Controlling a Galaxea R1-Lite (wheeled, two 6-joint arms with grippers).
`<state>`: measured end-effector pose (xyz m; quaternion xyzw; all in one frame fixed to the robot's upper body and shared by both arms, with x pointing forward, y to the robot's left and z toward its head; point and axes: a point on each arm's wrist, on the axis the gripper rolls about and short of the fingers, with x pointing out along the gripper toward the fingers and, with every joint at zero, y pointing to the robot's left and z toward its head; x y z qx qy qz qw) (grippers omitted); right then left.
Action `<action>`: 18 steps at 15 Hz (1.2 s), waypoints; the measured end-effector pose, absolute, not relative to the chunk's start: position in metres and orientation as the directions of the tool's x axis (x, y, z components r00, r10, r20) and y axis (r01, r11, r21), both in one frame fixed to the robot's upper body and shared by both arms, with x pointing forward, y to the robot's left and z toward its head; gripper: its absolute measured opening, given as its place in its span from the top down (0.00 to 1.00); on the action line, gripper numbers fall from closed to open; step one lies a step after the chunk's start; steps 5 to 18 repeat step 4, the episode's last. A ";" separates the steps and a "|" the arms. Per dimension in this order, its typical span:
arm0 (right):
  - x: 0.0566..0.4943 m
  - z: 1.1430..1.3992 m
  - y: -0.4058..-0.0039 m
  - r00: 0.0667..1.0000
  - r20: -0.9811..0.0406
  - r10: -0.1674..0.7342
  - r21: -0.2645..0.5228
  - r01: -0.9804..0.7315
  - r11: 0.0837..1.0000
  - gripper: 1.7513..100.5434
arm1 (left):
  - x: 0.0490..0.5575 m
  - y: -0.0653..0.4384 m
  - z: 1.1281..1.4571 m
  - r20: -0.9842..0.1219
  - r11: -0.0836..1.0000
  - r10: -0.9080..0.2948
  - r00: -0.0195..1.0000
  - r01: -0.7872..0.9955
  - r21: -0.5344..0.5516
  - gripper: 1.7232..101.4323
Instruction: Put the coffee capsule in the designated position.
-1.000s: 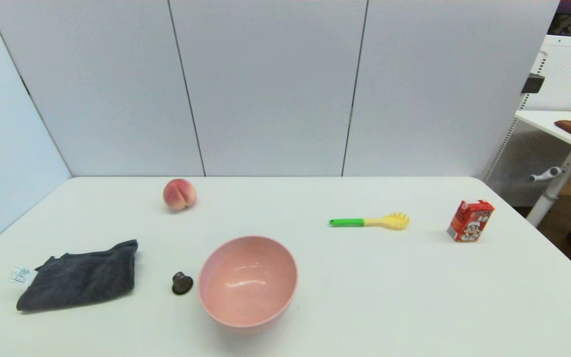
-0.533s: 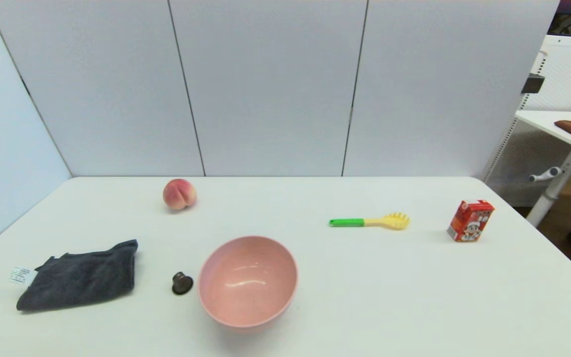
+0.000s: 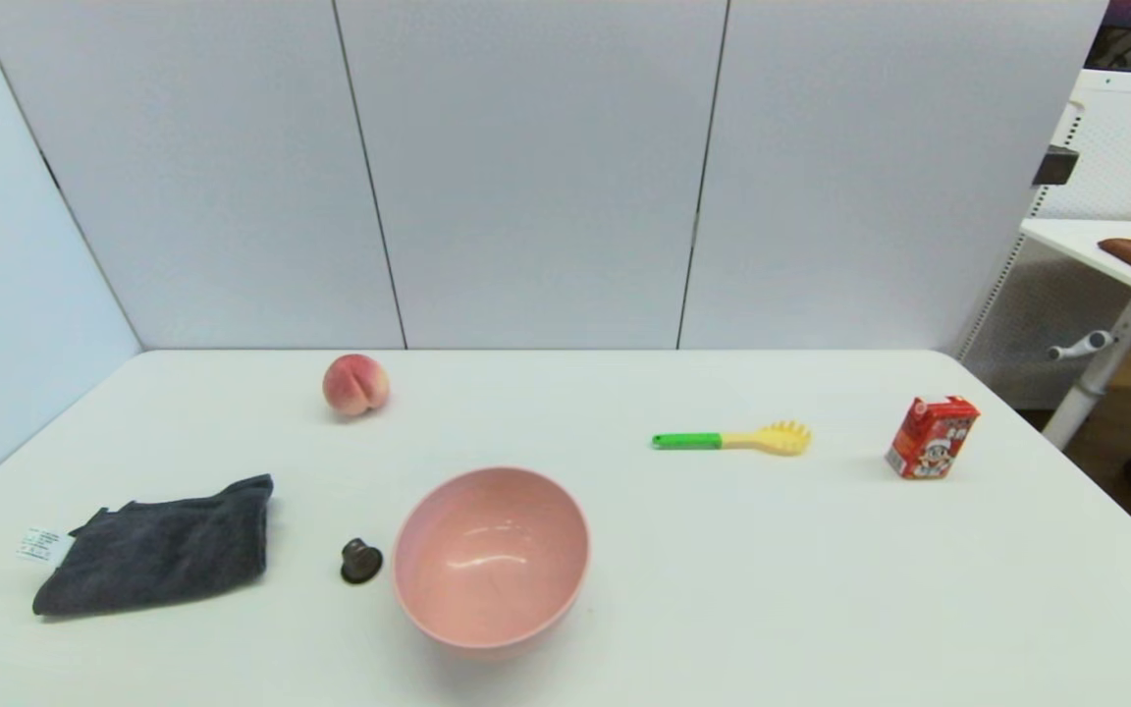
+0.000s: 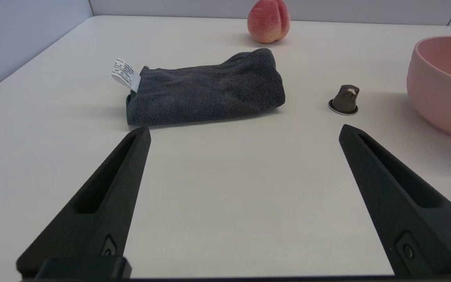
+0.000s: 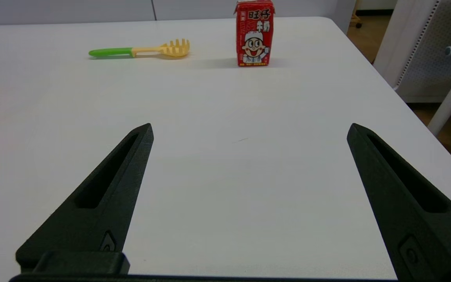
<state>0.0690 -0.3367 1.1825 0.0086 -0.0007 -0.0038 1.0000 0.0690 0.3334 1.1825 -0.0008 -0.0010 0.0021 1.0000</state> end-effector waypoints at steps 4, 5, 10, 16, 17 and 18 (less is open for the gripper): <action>0.069 1.182 -0.337 1.000 0.001 -0.007 0.017 0.007 1.000 0.03 | 0.069 0.333 1.182 0.002 1.000 0.004 1.000 -0.004 -0.001 0.04; 0.069 1.182 -0.337 1.000 0.001 -0.007 0.017 0.007 1.000 0.03 | 0.069 0.333 1.182 0.002 1.000 0.004 1.000 -0.004 -0.001 0.04; 0.069 1.182 -0.337 1.000 0.001 -0.007 0.017 0.007 1.000 0.03 | 0.069 0.333 1.182 0.002 1.000 0.004 1.000 -0.004 -0.001 0.04; 0.069 1.182 -0.337 1.000 0.001 -0.007 0.017 0.007 1.000 0.03 | 0.069 0.333 1.182 0.002 1.000 0.004 1.000 -0.004 -0.001 0.04; 0.069 1.182 -0.337 1.000 0.001 -0.007 0.017 0.007 1.000 0.03 | 0.069 0.333 1.182 0.002 1.000 0.004 1.000 -0.004 -0.001 0.04; 0.069 1.182 -0.337 1.000 0.001 -0.007 0.017 0.007 1.000 0.03 | 0.069 0.333 1.182 0.002 1.000 0.004 1.000 -0.004 -0.001 0.04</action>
